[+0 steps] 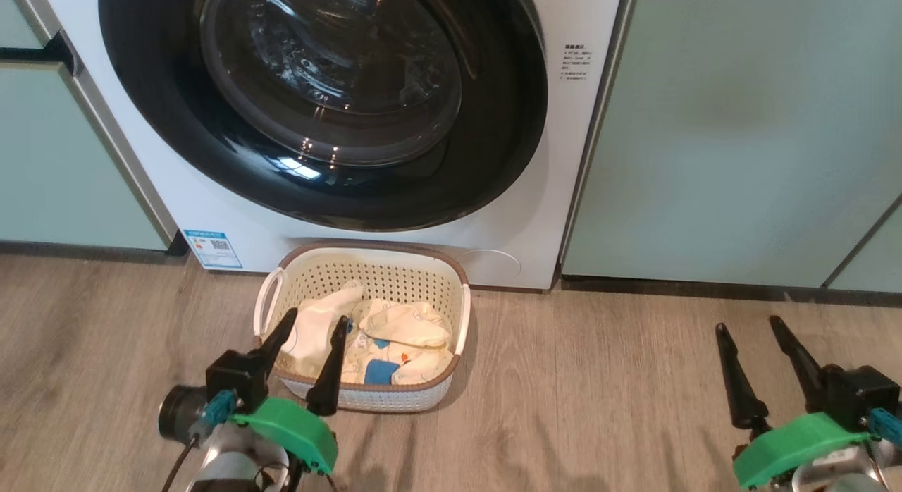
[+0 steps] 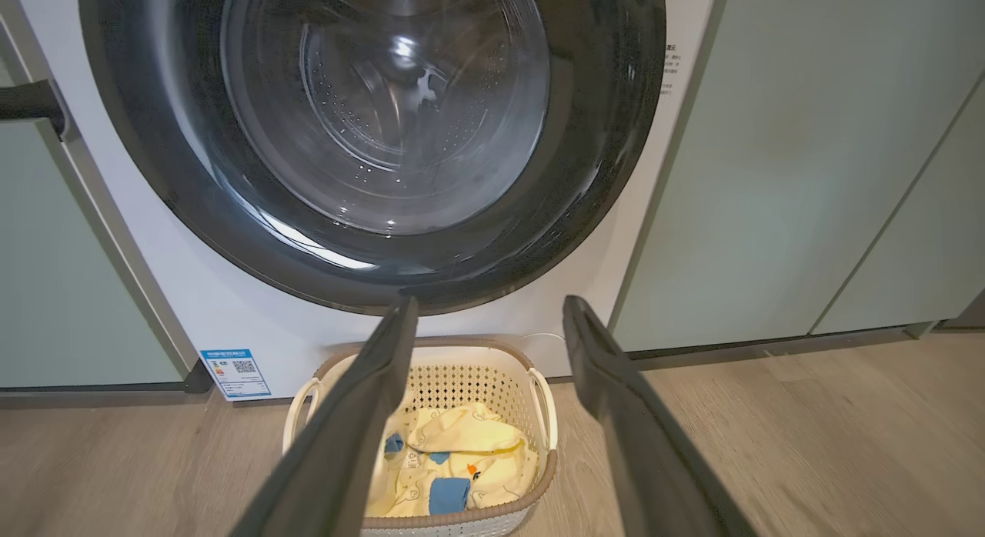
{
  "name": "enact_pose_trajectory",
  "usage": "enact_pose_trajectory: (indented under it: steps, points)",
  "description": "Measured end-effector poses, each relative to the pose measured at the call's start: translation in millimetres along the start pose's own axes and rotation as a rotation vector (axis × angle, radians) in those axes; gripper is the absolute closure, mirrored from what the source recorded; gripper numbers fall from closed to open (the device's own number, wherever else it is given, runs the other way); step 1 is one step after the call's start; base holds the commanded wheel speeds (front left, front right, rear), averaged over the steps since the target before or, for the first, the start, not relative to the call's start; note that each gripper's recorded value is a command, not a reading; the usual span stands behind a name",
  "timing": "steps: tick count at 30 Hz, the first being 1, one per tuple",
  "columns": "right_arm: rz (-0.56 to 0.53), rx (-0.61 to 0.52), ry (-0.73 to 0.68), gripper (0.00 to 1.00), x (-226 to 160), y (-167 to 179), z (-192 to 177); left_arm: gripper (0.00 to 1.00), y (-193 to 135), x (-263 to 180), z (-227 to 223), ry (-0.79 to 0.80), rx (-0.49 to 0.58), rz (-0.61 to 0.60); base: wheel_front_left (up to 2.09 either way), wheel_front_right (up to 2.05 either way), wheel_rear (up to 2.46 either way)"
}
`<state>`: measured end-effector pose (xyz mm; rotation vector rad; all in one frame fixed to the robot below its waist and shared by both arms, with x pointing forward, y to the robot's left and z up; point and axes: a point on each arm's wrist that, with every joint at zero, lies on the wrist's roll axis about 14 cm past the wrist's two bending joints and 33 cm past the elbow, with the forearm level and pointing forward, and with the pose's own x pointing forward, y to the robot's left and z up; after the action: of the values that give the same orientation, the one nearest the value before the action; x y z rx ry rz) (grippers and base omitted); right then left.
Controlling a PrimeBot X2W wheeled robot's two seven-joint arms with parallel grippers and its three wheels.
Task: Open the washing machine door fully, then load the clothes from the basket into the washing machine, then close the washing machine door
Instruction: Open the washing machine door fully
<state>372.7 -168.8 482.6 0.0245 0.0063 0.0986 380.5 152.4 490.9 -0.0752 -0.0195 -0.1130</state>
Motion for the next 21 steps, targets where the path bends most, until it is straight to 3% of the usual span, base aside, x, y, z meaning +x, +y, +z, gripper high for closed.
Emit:
enact_pose_trajectory:
  steps: [21]
  points:
    - [-0.006, 0.0, -0.009, 0.0, -1.3, -1.7, 2.8, 0.0, -1.2, 0.9, 3.2, -0.01, 0.0, -0.004, 0.08, 0.08, -0.15]
